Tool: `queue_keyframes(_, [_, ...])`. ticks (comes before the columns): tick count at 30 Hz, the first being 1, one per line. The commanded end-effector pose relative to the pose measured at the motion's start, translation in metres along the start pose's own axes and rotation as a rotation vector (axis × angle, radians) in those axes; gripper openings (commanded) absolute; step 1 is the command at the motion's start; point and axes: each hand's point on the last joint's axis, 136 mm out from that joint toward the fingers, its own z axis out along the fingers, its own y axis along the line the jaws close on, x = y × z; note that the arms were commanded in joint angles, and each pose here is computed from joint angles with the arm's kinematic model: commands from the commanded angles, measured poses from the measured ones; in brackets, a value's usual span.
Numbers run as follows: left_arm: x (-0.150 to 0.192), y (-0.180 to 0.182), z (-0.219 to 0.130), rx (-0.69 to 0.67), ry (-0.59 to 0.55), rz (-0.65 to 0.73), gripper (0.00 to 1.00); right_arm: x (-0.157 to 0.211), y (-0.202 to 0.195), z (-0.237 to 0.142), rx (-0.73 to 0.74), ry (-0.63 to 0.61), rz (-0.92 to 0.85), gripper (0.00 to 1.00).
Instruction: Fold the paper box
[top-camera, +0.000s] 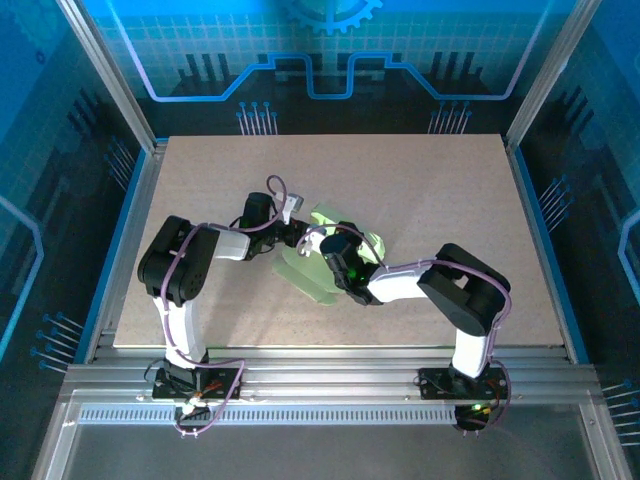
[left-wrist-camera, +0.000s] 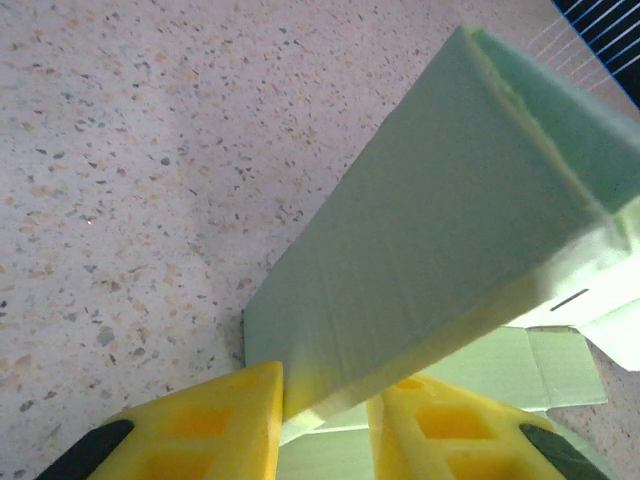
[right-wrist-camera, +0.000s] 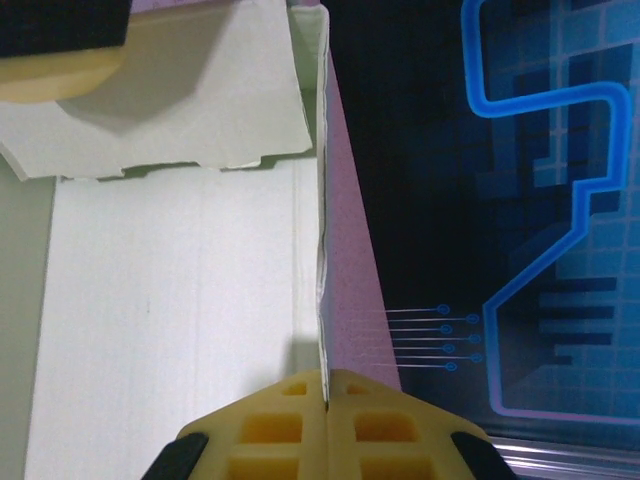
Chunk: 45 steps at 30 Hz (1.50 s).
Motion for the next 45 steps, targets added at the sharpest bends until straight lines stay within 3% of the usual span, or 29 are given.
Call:
queue_keyframes(1, [-0.015,-0.01,-0.003,0.006,-0.072,0.024,0.29,-0.007,0.025,-0.002,-0.01,-0.043,-0.083,0.0])
queue_keyframes(9, [-0.004,-0.01,-0.009,-0.027,-0.132,0.035,0.28,-0.011,0.037,-0.003,0.016,-0.059,-0.146,0.0])
queue_keyframes(23, [-0.002,-0.013,-0.021,-0.153,-0.238,0.18,0.27,-0.018,0.039,-0.007,0.023,-0.069,-0.166,0.0])
queue_keyframes(36, [-0.003,-0.024,-0.021,-0.149,-0.289,0.18,0.07,-0.025,0.04,-0.016,0.004,-0.072,-0.129,0.0])
queue_keyframes(45, [-0.004,-0.029,-0.016,-0.125,-0.288,0.167,0.12,-0.025,0.044,-0.022,-0.017,-0.06,-0.091,0.0])
